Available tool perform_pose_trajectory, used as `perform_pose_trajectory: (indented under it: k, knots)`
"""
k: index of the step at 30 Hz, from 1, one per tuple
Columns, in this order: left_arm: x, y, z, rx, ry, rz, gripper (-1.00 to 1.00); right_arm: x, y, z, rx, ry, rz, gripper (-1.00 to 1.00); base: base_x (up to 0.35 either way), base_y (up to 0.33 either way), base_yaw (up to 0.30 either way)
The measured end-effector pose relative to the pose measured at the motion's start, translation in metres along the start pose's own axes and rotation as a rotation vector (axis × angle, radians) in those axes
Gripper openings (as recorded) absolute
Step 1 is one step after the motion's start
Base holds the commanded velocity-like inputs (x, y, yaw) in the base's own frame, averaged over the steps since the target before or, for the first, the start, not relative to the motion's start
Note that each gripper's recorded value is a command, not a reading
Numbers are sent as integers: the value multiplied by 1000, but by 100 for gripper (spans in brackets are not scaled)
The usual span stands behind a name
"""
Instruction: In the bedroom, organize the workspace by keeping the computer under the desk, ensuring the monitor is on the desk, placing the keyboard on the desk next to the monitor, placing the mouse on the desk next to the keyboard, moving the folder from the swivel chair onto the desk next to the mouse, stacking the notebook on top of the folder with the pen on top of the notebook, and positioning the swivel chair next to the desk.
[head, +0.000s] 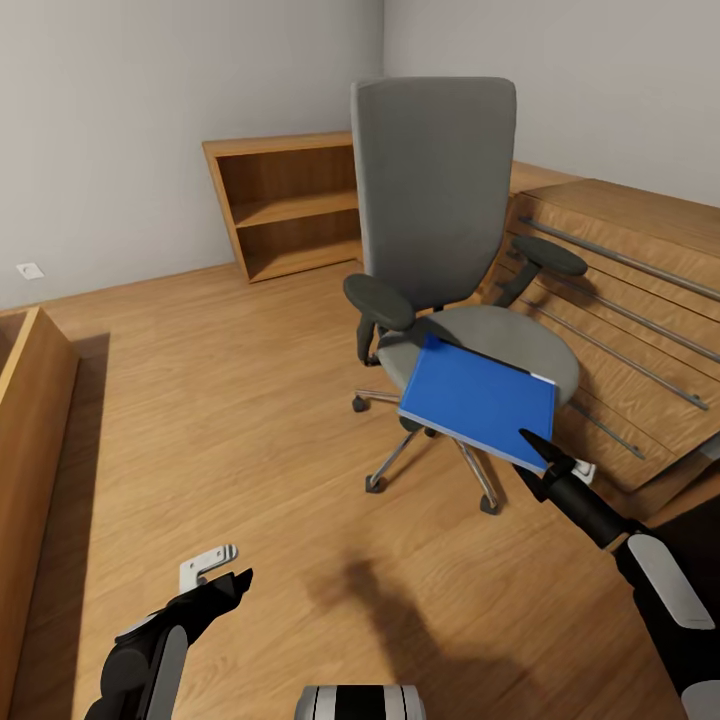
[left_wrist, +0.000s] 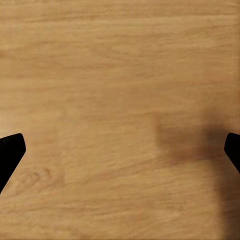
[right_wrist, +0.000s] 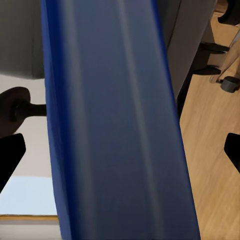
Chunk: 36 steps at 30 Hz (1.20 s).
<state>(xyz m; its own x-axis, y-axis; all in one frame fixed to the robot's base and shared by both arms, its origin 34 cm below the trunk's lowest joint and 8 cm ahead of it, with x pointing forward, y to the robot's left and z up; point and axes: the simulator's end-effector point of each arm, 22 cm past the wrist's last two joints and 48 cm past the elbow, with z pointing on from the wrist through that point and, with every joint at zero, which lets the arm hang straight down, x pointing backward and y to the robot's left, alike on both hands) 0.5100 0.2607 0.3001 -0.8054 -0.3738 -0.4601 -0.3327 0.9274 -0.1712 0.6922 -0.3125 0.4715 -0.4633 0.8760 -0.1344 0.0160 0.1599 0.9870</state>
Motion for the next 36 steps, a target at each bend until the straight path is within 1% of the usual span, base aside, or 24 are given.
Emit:
perform_pose_trajectory:
  k: [20,21,25,34,36]
  knots:
    - [1,0,0,-1,2,0,100,4,-1,2,2,10,0,100,2,1,0]
    - [1,0,0,-1,2,0,100,5,-1,2,2,11,-1,-100,0,0,0]
    - [1,0,0,-1,2,0,100,6,3,3,-11,14,12,-100,0,0,0]
    - [0,1,0,-1,2,0,100,8,1,3,-2,19,2,-100,0,0,0]
    - [-3,0,-2,2,-6,-1,100,7,5,3,-9,18,-2,-100,0,0,0]
